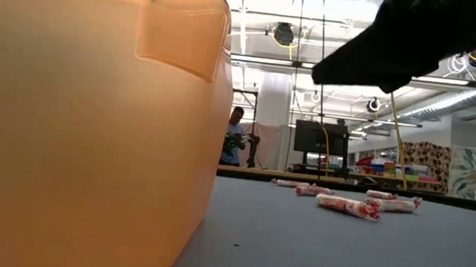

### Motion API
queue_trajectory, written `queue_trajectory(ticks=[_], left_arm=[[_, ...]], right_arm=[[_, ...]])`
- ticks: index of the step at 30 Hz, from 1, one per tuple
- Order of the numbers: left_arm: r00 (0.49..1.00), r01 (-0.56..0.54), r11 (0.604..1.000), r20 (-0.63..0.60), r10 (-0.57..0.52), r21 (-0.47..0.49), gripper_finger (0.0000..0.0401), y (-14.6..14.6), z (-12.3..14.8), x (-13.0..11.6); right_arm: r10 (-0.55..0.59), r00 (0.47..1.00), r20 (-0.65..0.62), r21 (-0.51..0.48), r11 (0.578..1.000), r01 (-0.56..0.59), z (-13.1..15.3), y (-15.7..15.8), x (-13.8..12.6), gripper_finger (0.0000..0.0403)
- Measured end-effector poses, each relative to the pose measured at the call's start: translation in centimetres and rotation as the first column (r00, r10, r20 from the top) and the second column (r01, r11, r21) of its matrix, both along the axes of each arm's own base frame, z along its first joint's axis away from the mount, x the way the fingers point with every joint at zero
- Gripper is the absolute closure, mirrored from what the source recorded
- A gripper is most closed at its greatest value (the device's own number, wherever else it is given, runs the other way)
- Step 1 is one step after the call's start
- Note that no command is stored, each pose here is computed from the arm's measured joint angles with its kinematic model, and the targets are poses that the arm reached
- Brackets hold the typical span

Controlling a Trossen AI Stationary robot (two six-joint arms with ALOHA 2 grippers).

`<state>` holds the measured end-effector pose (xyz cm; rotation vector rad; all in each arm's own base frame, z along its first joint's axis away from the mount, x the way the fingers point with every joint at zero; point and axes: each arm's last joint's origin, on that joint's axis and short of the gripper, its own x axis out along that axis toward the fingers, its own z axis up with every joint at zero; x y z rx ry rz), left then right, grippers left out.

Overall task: Sort candy
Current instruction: Put the red candy into the orange bin

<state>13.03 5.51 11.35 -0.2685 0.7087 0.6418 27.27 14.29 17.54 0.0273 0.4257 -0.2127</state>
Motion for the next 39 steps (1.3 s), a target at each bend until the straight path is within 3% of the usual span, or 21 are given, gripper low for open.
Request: queue_trajectory(ticks=[6, 12, 19, 26, 30, 39], left_arm=[[1.000, -0.013, 1.000, -0.001, 0.013, 0.012, 0.0280, 0.2, -0.2, -0.1], [0.997, -0.061, 0.998, -0.046, 0.061, 0.019, 0.0278, 0.6, -0.7, -0.2], [0.995, -0.073, 0.997, -0.066, 0.073, 0.011, 0.0238, 1.0, -1.3, 0.1], [0.995, -0.043, 0.999, -0.085, 0.045, 0.023, 0.0236, 1.2, -1.9, 0.6], [0.995, -0.002, 0.999, -0.098, 0.006, 0.041, 0.0257, 1.1, -2.0, 0.9], [0.994, 0.035, 0.998, -0.103, -0.030, 0.044, 0.0361, 0.8, -2.0, 1.0]], right_arm=[[-0.002, 1.000, 0.012, -0.023, 1.000, 0.002, -1.3, -0.1, 1.1, 0.0289], [0.051, 0.992, 0.117, -0.061, 0.997, -0.044, -0.2, 0.2, 1.7, 0.0289], [0.117, 0.987, 0.115, -0.049, 0.993, -0.112, -0.2, 0.4, 1.8, 0.0289], [0.116, 0.987, 0.115, -0.050, 0.993, -0.111, -0.2, 0.4, 1.8, 0.0289], [0.117, 0.987, 0.113, -0.050, 0.992, -0.112, -0.2, 0.4, 1.8, 0.0289], [0.118, 0.987, 0.107, -0.054, 0.992, -0.113, -0.3, 0.4, 1.7, 0.0289]])
